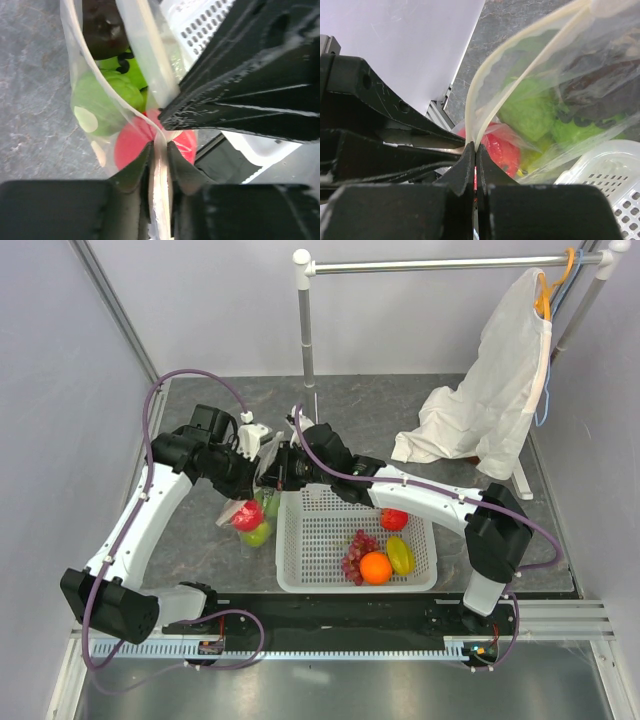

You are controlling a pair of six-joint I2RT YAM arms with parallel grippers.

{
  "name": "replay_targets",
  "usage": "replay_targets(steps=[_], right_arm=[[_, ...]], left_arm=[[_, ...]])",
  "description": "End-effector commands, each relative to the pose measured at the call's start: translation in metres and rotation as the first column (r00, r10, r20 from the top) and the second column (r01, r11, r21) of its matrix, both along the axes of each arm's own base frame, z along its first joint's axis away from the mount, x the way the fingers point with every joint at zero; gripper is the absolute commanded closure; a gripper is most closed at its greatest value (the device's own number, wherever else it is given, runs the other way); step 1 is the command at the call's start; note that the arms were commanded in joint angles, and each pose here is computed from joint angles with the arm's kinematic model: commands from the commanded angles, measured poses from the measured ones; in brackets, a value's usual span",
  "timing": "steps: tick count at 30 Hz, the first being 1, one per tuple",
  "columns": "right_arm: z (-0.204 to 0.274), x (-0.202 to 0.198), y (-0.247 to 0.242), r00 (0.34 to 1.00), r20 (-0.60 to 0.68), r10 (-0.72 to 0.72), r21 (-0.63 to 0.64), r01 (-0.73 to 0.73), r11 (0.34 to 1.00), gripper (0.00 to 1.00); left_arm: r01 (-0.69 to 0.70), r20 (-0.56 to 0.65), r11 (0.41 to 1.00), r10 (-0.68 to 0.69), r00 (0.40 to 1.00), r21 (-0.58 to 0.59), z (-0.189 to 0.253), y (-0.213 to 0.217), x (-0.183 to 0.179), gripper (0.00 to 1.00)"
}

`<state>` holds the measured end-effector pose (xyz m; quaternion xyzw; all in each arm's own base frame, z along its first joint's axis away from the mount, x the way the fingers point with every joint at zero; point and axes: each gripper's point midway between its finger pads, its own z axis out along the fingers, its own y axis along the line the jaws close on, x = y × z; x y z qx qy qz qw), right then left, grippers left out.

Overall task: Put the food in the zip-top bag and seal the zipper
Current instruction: Zip the zipper food storage bag at the center of the board.

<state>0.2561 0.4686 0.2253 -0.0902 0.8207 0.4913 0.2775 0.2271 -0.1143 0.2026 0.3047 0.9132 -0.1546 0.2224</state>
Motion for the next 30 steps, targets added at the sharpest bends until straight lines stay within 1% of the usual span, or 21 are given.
replay_targets(steps=[1,3,4,5,7,8,9,11,12,13,14,15,16,19,20,22,23,24,27,29,30], right_arm=[[0.035,0.001,0.001,0.998,0.060,0.006,0.074,-0.010,0.997,0.98],[0.035,0.001,-0.002,0.997,0.075,0.018,0.070,-0.024,0.997,0.92],[0.037,0.001,-0.005,0.996,0.081,0.023,0.071,-0.028,0.997,0.87],[0.037,0.002,-0.009,0.996,0.083,0.023,0.072,-0.030,0.997,0.68],[0.041,0.004,-0.016,0.993,0.117,0.031,0.066,-0.039,0.997,0.55],[0.039,0.009,-0.023,0.991,0.129,0.026,0.057,-0.034,0.998,0.45],[0.047,0.008,-0.029,0.983,0.177,0.052,0.055,-0.063,0.996,0.38],[0.050,0.013,-0.041,0.968,0.239,0.076,0.035,-0.087,0.996,0.19],[0.061,0.010,-0.048,0.954,0.283,0.098,0.043,-0.115,0.992,0.16],[0.064,0.010,-0.054,0.920,0.367,0.138,0.011,-0.153,0.988,0.14],[0.061,0.014,-0.063,0.900,0.408,0.154,-0.013,-0.163,0.986,0.14],[0.068,0.013,-0.071,0.867,0.468,0.173,-0.032,-0.179,0.983,0.14],[0.067,0.015,-0.078,0.816,0.540,0.207,-0.077,-0.197,0.977,0.14],[0.064,0.014,-0.099,0.694,0.662,0.284,-0.171,-0.229,0.958,0.14],[0.052,0.014,-0.106,0.600,0.719,0.350,-0.251,-0.245,0.937,0.14],[0.051,0.005,-0.113,0.477,0.778,0.409,-0.313,-0.271,0.910,0.15],[0.037,0.001,-0.117,0.422,0.788,0.449,-0.358,-0.279,0.891,0.16],[0.039,-0.001,-0.119,0.378,0.806,0.456,-0.371,-0.279,0.886,0.16],[0.024,-0.001,-0.122,0.318,0.812,0.490,-0.417,-0.273,0.867,0.16],[0.013,0.005,-0.120,0.321,0.811,0.489,-0.419,-0.266,0.868,0.17],[0.016,0.009,-0.116,0.305,0.827,0.473,-0.407,-0.256,0.877,0.17]], left_arm=[[-0.085,0.077,0.993,0.078,0.994,0.085,0.000,0.018,0.016,0.87],[-0.090,0.084,0.991,0.082,0.993,0.097,0.001,0.021,0.018,0.97],[-0.084,0.085,0.991,0.075,0.994,0.102,0.001,0.021,0.017,0.98],[-0.079,0.090,0.991,0.069,0.994,0.106,0.002,0.022,0.017,0.98],[-0.061,0.117,0.992,0.049,0.992,0.106,0.007,0.023,0.016,0.98],[-0.051,0.131,0.993,0.037,0.991,0.108,0.010,0.023,0.016,0.98],[-0.030,0.160,0.993,0.011,0.987,0.115,0.015,0.025,0.015,0.98],[0.018,0.203,0.991,-0.046,0.978,0.136,0.021,0.027,0.016,0.98],[0.041,0.214,0.990,-0.070,0.974,0.138,0.025,0.027,0.014,0.98],[0.069,0.240,0.988,-0.100,0.965,0.136,0.031,0.026,0.011,0.98],[0.118,0.265,0.981,-0.155,0.952,0.151,0.035,0.026,0.010,0.98],[0.165,0.273,0.977,-0.197,0.942,0.136,0.038,0.021,0.005,0.98],[0.196,0.295,0.972,-0.227,0.928,0.133,0.044,0.020,0.001,0.98],[0.290,0.342,0.945,-0.324,0.882,0.148,0.051,0.015,-0.004,0.98],[0.307,0.355,0.940,-0.341,0.870,0.152,0.053,0.015,-0.006,0.98],[0.354,0.364,0.922,-0.388,0.847,0.161,0.053,0.012,-0.007,0.98],[0.367,0.367,0.916,-0.402,0.839,0.164,0.052,0.011,-0.007,0.98],[0.385,0.360,0.910,-0.416,0.835,0.157,0.049,0.009,-0.008,0.98],[0.429,0.369,0.891,-0.453,0.812,0.148,0.048,0.004,-0.012,0.98],[0.458,0.378,0.876,-0.480,0.792,0.153,0.043,0.002,-0.015,0.98],[0.463,0.394,0.872,-0.485,0.781,0.157,0.045,0.002,-0.016,0.98]])
